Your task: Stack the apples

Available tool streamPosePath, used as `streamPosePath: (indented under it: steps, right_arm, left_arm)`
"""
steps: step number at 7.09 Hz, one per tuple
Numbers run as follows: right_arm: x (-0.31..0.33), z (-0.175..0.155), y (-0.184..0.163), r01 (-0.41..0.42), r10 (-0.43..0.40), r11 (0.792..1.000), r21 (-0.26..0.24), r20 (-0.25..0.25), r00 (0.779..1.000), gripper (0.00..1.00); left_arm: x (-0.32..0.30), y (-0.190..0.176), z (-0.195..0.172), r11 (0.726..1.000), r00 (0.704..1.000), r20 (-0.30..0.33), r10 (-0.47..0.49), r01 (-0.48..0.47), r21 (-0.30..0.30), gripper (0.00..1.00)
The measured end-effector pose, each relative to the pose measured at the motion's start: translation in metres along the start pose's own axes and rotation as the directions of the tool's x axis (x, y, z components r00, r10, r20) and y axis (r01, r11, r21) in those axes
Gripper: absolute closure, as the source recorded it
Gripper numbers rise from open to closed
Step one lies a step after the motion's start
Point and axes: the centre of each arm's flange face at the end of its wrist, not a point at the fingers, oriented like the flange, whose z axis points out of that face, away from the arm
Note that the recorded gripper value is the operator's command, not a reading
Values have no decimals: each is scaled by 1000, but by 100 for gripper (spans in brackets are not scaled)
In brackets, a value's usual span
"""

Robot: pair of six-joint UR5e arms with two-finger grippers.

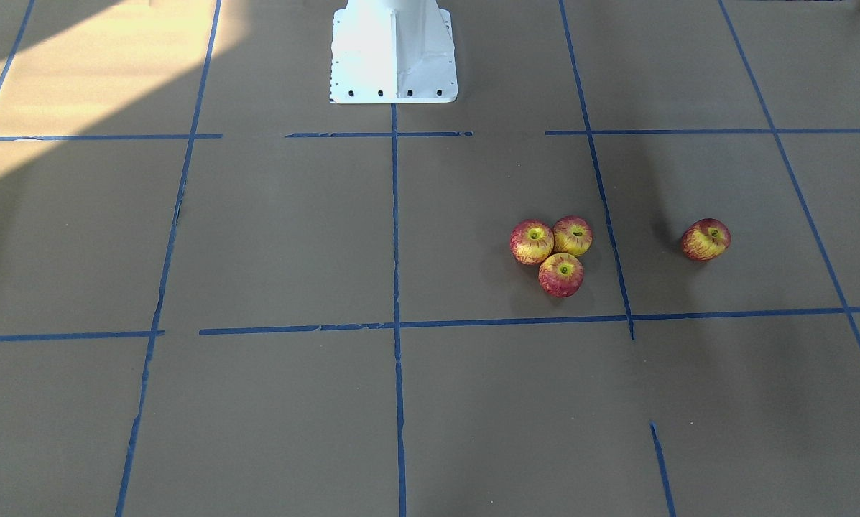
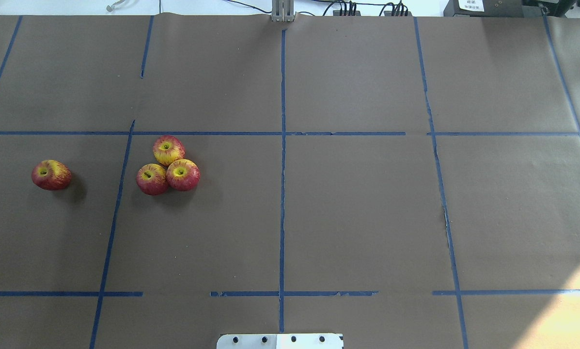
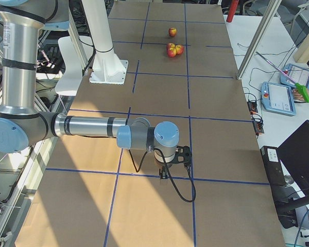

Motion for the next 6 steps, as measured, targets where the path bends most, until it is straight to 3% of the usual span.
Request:
streamPosePath:
  steps: [3, 6]
  right_arm:
    - [0, 0, 0, 0, 0, 1000, 0, 0, 1000, 0]
    - [0, 0, 0, 0, 0, 1000, 0, 0, 1000, 0]
  left_arm:
    - [14, -5, -16, 1000, 1000, 7, -9, 9, -1, 0]
    - [25, -2, -23, 999, 1000, 8, 9, -9, 44, 0]
